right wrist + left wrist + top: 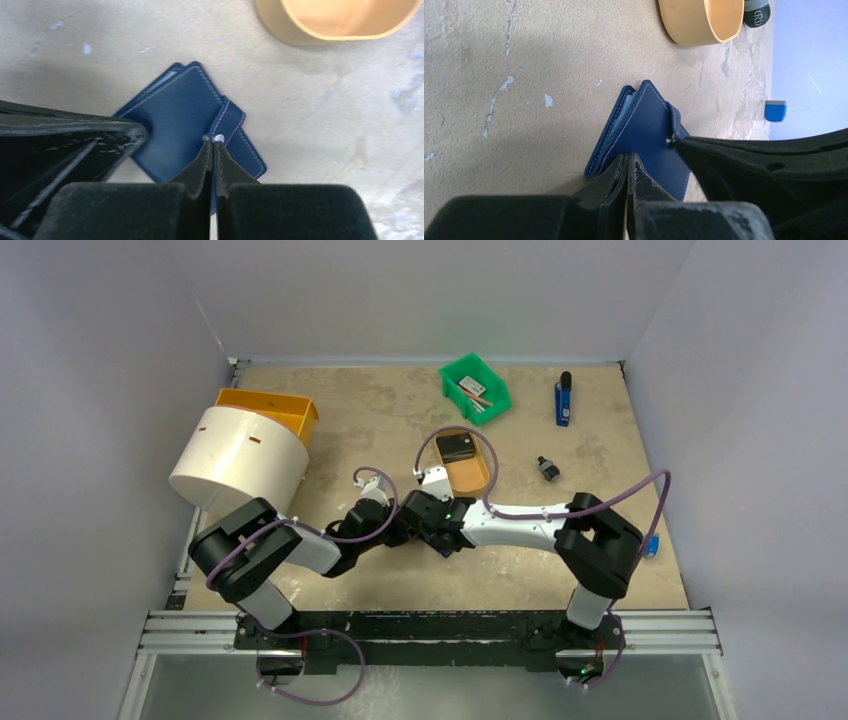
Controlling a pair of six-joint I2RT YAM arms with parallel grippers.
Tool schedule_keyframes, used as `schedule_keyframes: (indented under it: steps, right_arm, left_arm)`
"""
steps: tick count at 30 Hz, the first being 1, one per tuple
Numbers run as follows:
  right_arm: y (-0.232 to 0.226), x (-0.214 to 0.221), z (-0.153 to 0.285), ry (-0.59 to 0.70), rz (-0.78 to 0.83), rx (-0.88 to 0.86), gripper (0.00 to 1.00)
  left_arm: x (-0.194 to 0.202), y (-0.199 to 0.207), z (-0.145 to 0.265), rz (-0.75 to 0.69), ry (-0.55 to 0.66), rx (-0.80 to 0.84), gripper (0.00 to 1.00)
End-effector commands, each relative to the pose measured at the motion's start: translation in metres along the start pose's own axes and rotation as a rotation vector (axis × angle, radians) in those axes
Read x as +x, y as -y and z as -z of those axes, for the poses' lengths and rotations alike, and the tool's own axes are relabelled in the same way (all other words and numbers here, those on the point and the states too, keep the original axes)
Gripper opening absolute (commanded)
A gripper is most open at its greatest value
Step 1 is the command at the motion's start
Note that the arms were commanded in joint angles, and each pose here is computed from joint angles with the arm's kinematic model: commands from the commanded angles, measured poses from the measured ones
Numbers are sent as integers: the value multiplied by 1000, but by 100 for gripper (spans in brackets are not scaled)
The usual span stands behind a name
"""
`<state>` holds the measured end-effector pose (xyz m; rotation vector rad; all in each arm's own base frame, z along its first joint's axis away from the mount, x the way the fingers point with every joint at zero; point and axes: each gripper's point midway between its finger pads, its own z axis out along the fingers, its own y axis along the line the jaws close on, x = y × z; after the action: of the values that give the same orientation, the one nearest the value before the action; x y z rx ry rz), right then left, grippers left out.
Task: Put the credit cards into the card holder
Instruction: Open the card holder at the center of the board.
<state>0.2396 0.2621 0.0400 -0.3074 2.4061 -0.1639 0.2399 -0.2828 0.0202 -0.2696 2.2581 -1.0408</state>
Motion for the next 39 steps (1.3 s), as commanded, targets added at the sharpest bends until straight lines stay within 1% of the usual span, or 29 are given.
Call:
schedule_keyframes:
  steps: [1,6,10,14,17,18,19,23,24,27,30,33,36,39]
  right_arm:
    - [60,14,1,-39,66,194,0]
    - [66,14,1,-42,53,206,0]
    - [68,11,6,-34,29,186,0]
    - [70,8,11,-45,-32,114,0]
    - [65,1,20,-40,-72,7,0]
    - [61,-1,24,-34,-79,-44,4]
    - [56,-2,28,-34,-90,-91,13]
    - [25,-14,48,-1,-122,-349,48]
    - [17,-16,53,-2,-129,-410,52]
    - [6,-20,57,-5,-165,-495,55]
    - [-4,-23,54,-14,-222,-574,56]
    - [-10,-21,42,-35,-251,-589,56]
    - [-18,-17,34,-64,-249,-606,57]
    - [-25,-16,28,-68,-256,-636,57]
  left_arm:
    - [31,-85,15,-63,-89,-298,0]
    - [32,-87,15,-64,-93,-303,0]
    - [29,-81,16,-63,-83,-282,0]
    - [19,-62,16,-76,-68,-236,0]
    - [8,-45,16,-100,-55,-212,0]
    - [4,-40,17,-108,-52,-207,0]
    - [0,-34,17,-115,-46,-196,0]
    - [-12,-16,21,-132,-29,-175,12]
    - [-15,-11,22,-132,-24,-168,16]
    - [-21,-2,25,-127,-12,-156,28]
    - [-27,2,32,-118,8,-160,38]
    - [-33,0,41,-112,35,-189,47]
    - [-41,-1,52,-106,76,-213,52]
    - [-48,1,62,-101,109,-221,54]
